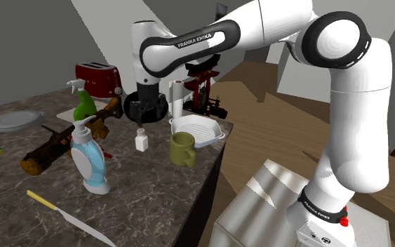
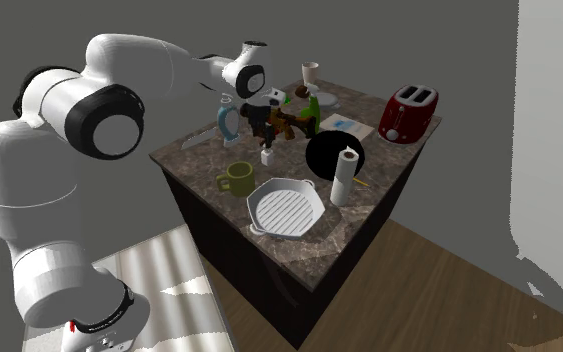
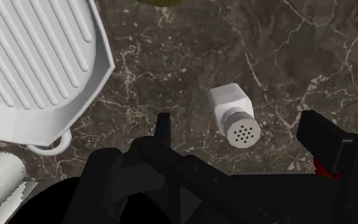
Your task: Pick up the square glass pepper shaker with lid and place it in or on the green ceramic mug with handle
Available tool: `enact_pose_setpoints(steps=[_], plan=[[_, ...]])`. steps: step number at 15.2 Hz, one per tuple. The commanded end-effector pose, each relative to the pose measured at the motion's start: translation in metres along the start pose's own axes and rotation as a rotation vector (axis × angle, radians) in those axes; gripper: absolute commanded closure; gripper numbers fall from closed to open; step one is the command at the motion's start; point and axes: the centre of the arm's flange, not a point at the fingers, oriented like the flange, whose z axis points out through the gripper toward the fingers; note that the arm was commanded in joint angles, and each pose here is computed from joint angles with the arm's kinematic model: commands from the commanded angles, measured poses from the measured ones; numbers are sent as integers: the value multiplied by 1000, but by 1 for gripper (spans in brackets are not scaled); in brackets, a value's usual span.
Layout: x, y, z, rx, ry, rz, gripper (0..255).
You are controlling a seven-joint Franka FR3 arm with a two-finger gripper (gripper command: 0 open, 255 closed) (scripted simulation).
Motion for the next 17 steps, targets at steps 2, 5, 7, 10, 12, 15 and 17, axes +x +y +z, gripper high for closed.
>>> enact_pose_setpoints(steps=[2,5,7,10,12,15,17], plan=[[22,-20,13,9,0,-2,0],[22,-20,29,9,0,-2,0],[22,-20,39,9,0,-2,0],[22,-20,53,9,0,-2,0],[22,-20,53,9,0,-2,0],[22,-20,53,9,0,-2,0],[22,-20,53,8,0,-2,0]])
